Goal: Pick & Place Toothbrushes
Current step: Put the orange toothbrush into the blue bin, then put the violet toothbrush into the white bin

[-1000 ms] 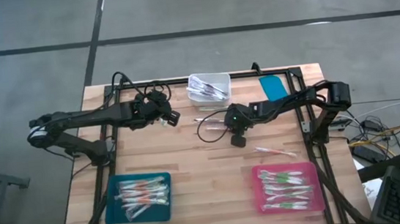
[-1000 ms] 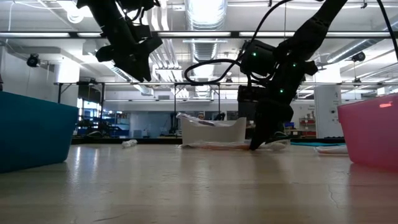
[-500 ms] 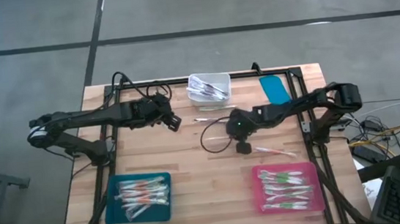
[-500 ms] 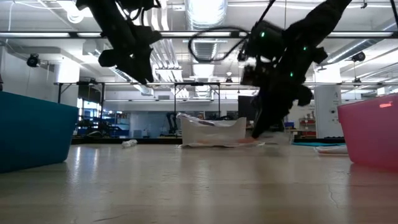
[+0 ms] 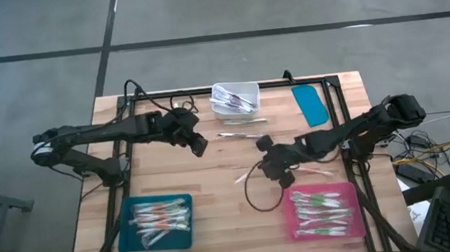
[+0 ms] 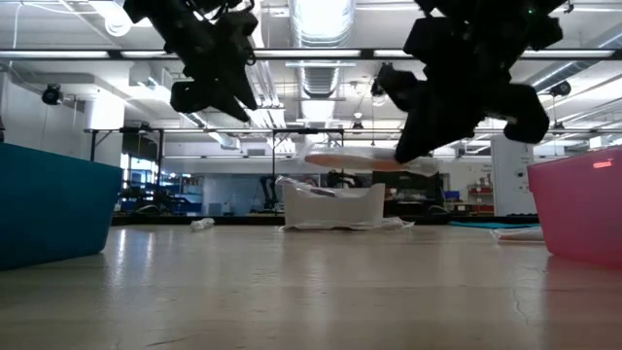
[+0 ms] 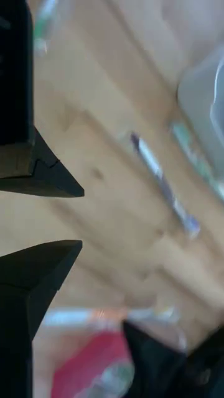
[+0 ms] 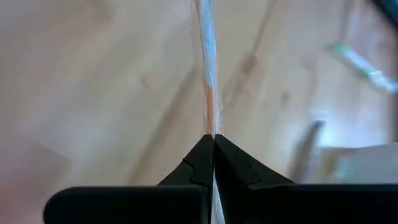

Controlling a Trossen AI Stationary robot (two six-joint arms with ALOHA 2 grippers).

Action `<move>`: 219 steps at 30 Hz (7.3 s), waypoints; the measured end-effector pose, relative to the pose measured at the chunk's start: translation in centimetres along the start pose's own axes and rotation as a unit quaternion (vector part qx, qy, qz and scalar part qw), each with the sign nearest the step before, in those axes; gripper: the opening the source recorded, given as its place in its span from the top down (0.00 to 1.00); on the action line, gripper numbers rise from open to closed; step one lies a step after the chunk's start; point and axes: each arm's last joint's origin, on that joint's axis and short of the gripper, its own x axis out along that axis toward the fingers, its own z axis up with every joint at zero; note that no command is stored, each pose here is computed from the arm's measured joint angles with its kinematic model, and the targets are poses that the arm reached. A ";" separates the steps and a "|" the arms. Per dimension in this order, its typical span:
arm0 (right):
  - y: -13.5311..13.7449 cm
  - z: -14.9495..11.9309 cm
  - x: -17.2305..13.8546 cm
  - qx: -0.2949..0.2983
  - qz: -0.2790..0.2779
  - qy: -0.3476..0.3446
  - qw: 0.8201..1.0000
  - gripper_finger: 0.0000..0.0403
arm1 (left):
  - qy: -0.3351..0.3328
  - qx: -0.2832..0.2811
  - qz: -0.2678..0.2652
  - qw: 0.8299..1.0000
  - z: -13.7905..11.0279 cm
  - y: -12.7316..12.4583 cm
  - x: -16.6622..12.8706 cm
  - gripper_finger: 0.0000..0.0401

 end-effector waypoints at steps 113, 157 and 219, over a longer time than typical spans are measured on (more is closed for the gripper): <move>0.5 -3.3 -11.3 0.314 -0.251 -0.041 0.915 0.54 | 0.102 0.448 -0.258 0.850 -9.2 -9.9 1.4 0.95; -0.6 -3.6 -9.7 0.312 -0.274 -0.013 0.909 0.53 | 0.404 0.375 0.045 0.833 -19.1 -7.4 -7.7 0.94; -1.5 -2.9 -9.9 0.307 -0.288 -0.050 0.905 0.67 | 0.005 0.292 0.061 0.955 -14.8 -10.0 -10.3 0.73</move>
